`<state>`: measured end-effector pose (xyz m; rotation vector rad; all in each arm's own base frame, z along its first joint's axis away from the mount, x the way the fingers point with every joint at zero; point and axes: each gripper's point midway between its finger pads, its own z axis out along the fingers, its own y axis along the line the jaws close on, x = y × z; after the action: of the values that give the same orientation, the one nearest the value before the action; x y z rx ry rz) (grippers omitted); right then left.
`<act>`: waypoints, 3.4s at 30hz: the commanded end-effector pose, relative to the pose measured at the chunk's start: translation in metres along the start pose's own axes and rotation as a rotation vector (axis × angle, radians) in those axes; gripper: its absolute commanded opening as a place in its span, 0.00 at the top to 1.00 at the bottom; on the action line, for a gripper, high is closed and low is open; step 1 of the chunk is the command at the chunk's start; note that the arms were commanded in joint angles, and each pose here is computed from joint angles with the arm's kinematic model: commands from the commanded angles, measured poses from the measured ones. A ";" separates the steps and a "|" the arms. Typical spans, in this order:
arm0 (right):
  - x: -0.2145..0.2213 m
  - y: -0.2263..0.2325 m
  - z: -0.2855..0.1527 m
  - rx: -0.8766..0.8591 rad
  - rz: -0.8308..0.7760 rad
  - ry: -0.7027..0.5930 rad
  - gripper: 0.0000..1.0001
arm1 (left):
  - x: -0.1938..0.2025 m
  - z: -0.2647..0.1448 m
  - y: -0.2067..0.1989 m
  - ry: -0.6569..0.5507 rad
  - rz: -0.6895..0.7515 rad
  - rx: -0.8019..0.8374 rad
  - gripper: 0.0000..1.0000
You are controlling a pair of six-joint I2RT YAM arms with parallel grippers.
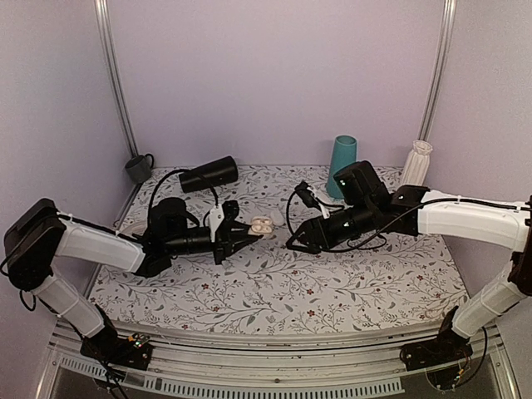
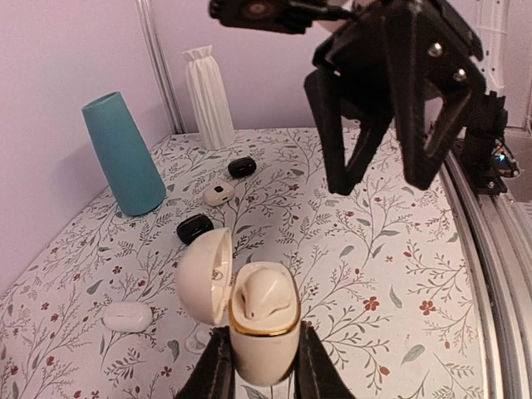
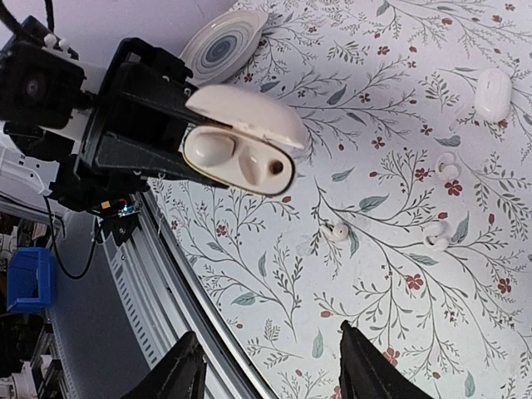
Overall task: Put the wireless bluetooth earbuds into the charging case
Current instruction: Adjust the right earbud at the center of the board.
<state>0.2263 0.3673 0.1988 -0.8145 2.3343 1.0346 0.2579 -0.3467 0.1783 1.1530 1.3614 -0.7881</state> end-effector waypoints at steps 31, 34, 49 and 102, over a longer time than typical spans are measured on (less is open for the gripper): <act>0.044 -0.056 0.166 0.048 0.053 0.153 0.52 | -0.051 -0.061 0.072 -0.095 -0.064 -0.305 1.00; 0.046 -0.059 0.171 0.057 0.054 0.161 0.51 | -0.053 -0.061 0.072 -0.100 -0.063 -0.304 1.00; 0.063 -0.045 0.170 0.001 0.046 0.214 0.49 | -0.055 -0.065 0.072 -0.109 -0.060 -0.318 1.00; 0.059 -0.051 0.147 0.302 0.041 0.236 0.62 | -0.062 -0.072 0.076 -0.113 -0.046 -0.337 1.00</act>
<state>0.2335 0.4351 0.0380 -0.9232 2.5968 0.6816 0.2951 -0.2741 0.2516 0.8208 1.3963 -0.6452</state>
